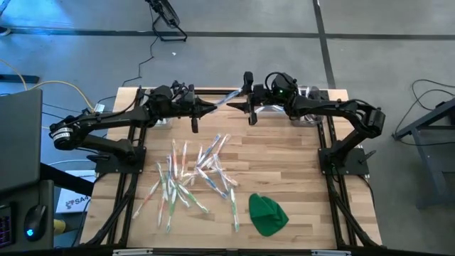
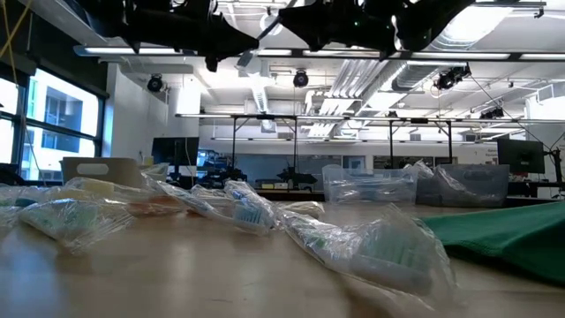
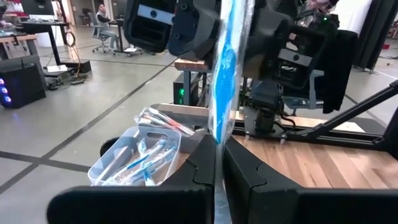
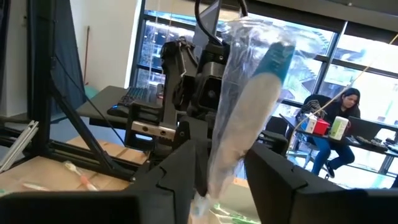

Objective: Pick & Place Toothbrushes
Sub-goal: Put the blue toothbrush into the transparent bin

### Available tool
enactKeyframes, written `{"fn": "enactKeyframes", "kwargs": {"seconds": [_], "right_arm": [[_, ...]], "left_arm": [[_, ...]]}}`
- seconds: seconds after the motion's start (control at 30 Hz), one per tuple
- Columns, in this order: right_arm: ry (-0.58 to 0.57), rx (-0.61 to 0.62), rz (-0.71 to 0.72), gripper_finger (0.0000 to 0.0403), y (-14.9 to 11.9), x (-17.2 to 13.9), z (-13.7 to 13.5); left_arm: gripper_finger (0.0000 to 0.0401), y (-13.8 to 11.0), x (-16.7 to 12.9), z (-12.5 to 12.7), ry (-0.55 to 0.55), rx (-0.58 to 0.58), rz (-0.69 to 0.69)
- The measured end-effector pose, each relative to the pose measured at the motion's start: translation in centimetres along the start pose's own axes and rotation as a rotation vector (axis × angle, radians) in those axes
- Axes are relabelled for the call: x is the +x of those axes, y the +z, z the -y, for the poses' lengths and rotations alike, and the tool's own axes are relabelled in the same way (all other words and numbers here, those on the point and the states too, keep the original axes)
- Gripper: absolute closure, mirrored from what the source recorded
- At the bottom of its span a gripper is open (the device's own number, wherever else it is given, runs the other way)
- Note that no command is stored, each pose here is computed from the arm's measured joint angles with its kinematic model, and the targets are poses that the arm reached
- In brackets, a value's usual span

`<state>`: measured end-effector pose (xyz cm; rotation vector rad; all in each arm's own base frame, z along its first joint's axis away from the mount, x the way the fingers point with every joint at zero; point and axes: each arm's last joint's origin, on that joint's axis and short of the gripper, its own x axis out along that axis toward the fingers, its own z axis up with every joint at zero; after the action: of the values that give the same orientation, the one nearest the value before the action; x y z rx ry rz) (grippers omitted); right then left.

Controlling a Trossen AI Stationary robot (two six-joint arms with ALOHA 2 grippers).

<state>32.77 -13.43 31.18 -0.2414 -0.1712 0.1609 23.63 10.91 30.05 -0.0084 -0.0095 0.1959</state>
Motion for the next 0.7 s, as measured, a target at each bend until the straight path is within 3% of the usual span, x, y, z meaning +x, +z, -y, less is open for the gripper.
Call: {"fn": "enactKeyframes", "kwargs": {"seconds": [0.2, 0.3, 0.7], "right_arm": [[0.006, -0.005, 0.000, 0.0218, 0.0, 0.3, -0.5], [-0.011, -0.006, -0.002, 0.0209, 0.0, 0.3, -0.4], [-0.052, 0.010, -0.045, 0.0293, -0.4, 0.0, 0.0]], "left_arm": [[0.0395, -0.8, 0.8, -0.2, 0.004, -0.017, -0.018], [0.0395, -1.5, 1.2, -0.4, 0.009, -0.031, -0.047], [0.0395, -1.2, 1.3, -0.5, 0.011, -0.021, -0.008]]}}
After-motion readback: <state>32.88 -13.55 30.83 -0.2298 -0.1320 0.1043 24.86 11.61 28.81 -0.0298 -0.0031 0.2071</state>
